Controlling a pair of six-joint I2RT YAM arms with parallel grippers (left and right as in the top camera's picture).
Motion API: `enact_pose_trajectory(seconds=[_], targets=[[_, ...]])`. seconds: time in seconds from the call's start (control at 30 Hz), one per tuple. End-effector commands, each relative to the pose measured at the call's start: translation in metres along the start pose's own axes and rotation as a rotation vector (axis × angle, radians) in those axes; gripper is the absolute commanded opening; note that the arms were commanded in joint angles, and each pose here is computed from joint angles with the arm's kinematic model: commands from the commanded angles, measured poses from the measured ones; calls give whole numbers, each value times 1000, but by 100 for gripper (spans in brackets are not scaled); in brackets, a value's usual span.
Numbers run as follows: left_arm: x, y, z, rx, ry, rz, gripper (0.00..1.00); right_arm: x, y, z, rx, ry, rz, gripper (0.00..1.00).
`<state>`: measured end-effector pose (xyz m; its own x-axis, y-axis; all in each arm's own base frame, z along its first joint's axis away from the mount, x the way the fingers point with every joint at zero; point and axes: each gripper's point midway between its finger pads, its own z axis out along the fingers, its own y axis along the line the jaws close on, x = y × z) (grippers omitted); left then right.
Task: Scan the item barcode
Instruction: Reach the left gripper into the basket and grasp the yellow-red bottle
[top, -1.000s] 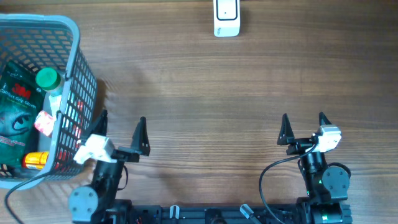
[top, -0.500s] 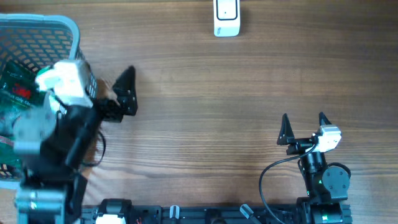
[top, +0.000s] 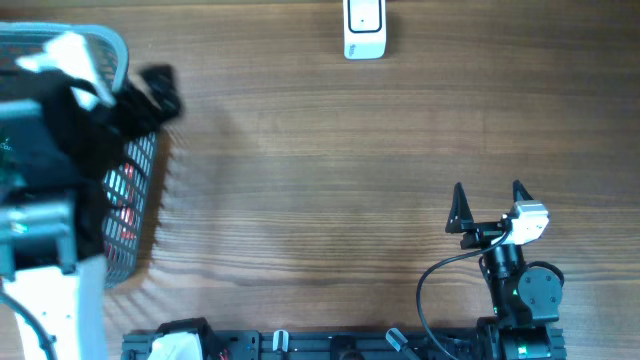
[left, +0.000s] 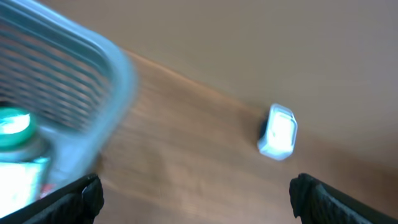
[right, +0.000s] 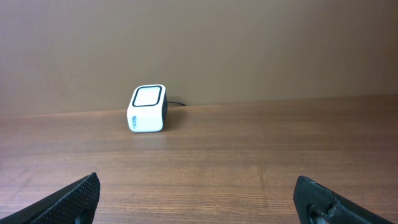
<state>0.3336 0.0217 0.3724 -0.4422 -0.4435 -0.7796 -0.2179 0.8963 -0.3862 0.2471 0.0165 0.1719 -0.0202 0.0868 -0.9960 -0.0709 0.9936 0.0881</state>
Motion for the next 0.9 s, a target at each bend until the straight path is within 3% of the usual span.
enact_pose_trajectory(seconds=[0.0,0.1,0.2,0.37,0.57,0.87], targets=[[-52,50,-9,-171,-86,-271,100,-2,3,-1,-17,-11,-9,100],[-51,107,-10,-323,-76,-523,100,-2,3,-1,-17,-11,-10,100],[-22,164,-15,-501,-2,-747,100,-2,3,-1,-17,-11,-9,100],[30,224,-26,-730,162,-929,100,-2,3,-1,-17,-11,-9,100],[79,260,-34,-944,337,-988,100,-2,3,-1,-17,-11,-9,100],[158,291,-10,-1059,460,-1014,100,-2,3,-1,-17,-11,-9,100]])
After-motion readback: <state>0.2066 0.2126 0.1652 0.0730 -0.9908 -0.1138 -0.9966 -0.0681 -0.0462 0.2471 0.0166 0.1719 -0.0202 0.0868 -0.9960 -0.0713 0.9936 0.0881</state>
